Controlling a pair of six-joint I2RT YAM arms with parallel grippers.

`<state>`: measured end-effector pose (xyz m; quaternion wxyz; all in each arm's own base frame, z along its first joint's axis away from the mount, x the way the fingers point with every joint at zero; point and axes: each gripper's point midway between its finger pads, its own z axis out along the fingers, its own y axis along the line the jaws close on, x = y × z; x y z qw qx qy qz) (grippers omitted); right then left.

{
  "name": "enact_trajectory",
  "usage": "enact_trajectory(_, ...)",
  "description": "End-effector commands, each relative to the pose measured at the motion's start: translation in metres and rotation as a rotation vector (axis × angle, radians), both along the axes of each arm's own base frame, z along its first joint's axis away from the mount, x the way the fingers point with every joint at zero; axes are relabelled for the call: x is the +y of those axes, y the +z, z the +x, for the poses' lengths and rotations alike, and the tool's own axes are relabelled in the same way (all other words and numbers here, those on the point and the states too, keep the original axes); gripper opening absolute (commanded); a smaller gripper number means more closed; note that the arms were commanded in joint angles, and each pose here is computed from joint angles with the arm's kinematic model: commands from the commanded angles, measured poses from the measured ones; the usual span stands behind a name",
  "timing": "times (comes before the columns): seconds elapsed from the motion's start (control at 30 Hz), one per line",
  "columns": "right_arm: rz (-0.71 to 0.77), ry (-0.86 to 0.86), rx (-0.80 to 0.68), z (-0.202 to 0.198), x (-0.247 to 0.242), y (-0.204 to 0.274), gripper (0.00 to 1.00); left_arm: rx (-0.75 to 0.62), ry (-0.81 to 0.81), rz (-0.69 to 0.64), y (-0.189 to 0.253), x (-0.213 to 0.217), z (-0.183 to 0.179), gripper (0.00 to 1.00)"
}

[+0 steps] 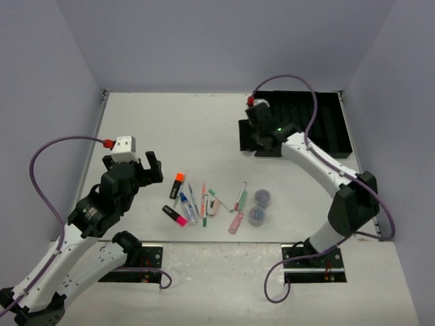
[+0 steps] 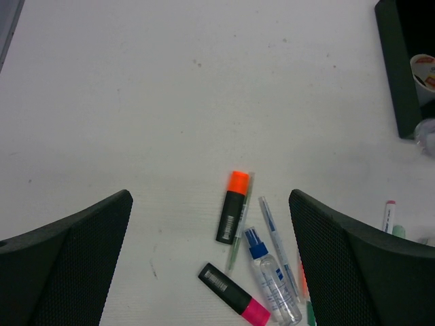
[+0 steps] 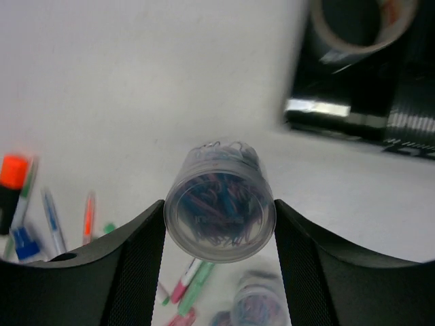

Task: Sort the stationery into containers
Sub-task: Pick up the stationery from the center of the board, then place the stationery in the storage box.

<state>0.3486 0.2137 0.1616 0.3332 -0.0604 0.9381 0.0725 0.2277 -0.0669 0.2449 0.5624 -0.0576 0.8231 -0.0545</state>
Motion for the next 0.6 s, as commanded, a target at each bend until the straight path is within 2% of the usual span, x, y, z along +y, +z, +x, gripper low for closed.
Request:
enact_trajectory(0.0,0.009,-0.235,-0.182,0.053,-0.084,0.074,0.31,-0.034,-0.013,-0.001,0.006,-0.001,0.003,1.00)
enact_trajectory(0.13,-0.025,-0.484,-0.213,0.103,-0.168,0.081,0.31,-0.043,-0.021,-0.011,0.008,-0.002,0.001,1.00)
enact_trajectory(0.3,-0.140,-0.696,-0.230,0.156,-0.252,0.070,0.30,-0.060,-0.040,-0.028,0.012,-0.004,-0.001,1.00)
enact_trajectory(0.57,-0.384,-0.752,-0.263,0.191,-0.302,0.064,0.30,-0.060,-0.080,-0.033,0.012,-0.011,-0.002,1.00)
